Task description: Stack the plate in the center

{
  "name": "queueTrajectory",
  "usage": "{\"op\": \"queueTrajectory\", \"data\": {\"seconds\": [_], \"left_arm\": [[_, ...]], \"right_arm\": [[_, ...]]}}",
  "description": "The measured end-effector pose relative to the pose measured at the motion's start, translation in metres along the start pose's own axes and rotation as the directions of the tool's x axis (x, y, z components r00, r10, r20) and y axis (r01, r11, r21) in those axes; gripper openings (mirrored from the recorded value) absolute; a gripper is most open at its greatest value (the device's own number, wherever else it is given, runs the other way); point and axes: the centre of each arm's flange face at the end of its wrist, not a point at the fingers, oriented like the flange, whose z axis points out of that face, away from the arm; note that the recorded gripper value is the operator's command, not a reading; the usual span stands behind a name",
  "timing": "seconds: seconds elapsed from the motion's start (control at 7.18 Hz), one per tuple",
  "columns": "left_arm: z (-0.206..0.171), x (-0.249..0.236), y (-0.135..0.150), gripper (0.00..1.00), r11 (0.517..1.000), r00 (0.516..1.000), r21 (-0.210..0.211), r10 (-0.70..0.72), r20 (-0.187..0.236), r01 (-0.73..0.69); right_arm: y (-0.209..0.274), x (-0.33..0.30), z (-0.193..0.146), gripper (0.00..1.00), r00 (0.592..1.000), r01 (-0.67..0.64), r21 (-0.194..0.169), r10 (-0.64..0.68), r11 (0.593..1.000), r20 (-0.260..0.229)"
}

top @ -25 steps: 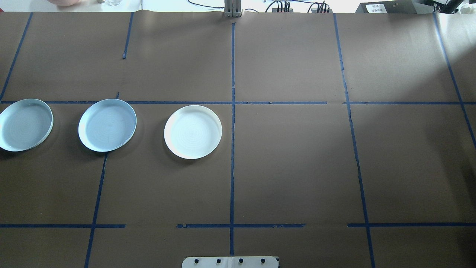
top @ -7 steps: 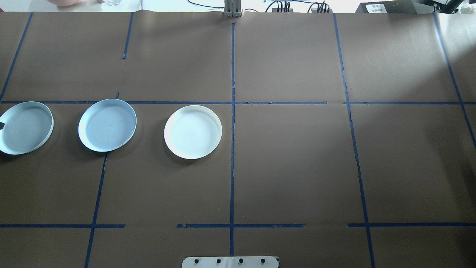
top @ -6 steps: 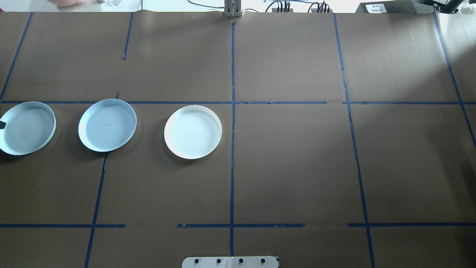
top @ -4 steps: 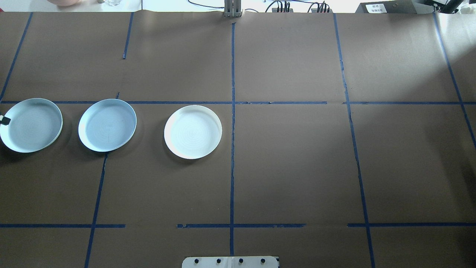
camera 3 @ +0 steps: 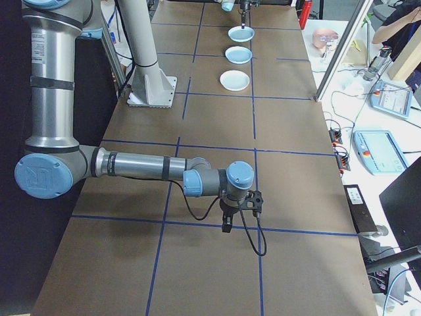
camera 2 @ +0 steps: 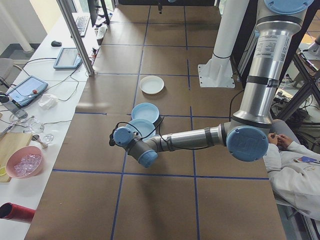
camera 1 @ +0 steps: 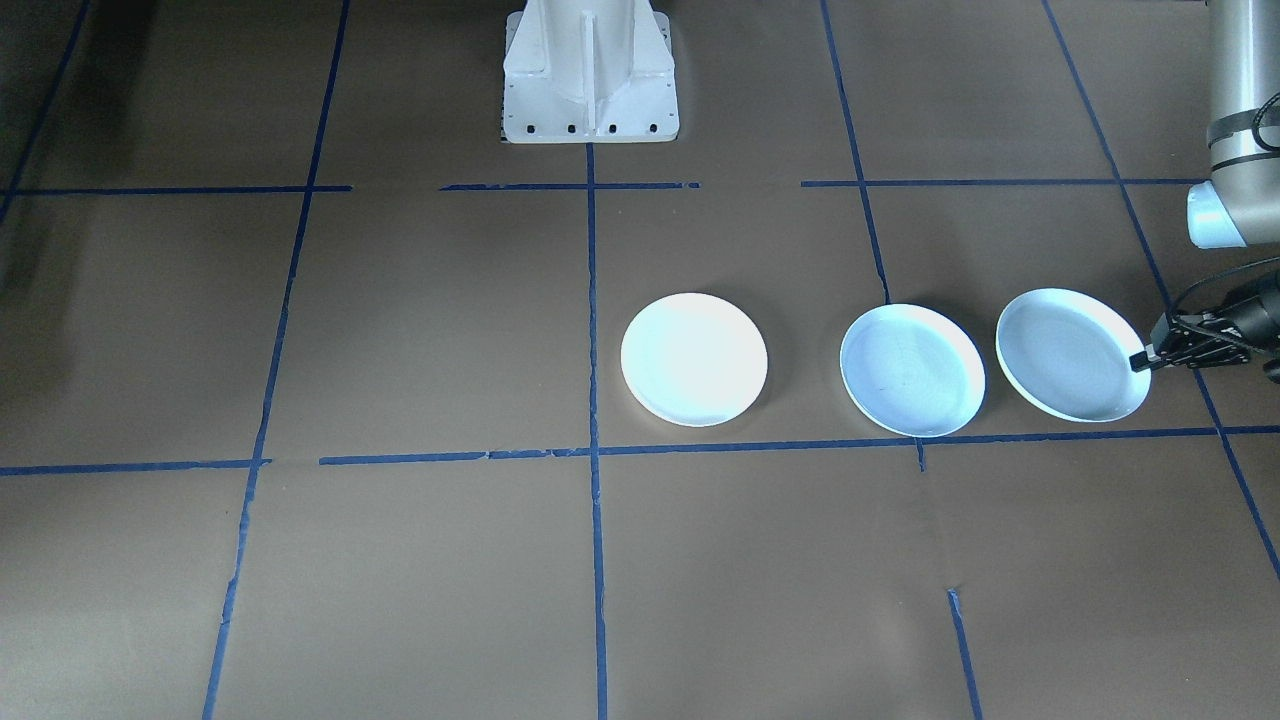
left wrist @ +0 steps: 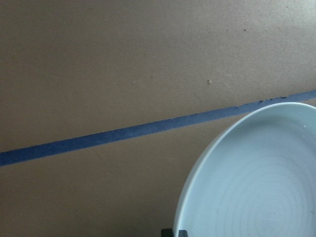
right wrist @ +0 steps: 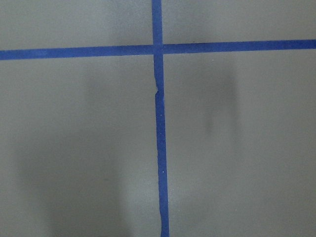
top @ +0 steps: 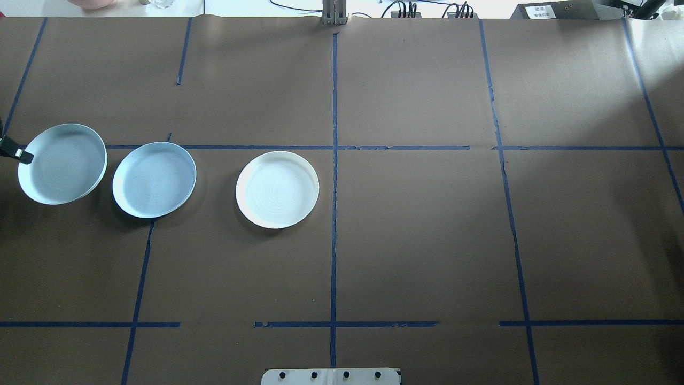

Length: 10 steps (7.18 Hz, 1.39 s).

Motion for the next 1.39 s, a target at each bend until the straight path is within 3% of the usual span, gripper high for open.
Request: {"op": "queueTrajectory", "data": {"seconds": [0.42, 0.7, 1.39], "left_arm": [[0.039, 0.083, -0.037, 0.00, 0.998, 0.998, -0.017, -0.058, -0.019, 0.058], [0.064, 0.122, -0.038, 0.00, 0.998, 0.998, -0.021, -0.066, -0.010, 0.066], [0.092, 0.148, -0.024, 0.00, 0.992, 0.994, -0.067, -0.111, -0.007, 0.111]], "right_arm": [[0.000, 0.000, 0.000, 1.00, 1.000, 0.000, 0.000, 0.000, 1.000, 0.000], [0.000, 0.000, 0.000, 1.00, 1.000, 0.000, 0.000, 0.000, 1.000, 0.000], [-0.001, -0.001, 0.000, 1.00, 1.000, 0.001, 0.001, -0.001, 1.000, 0.000]]}}
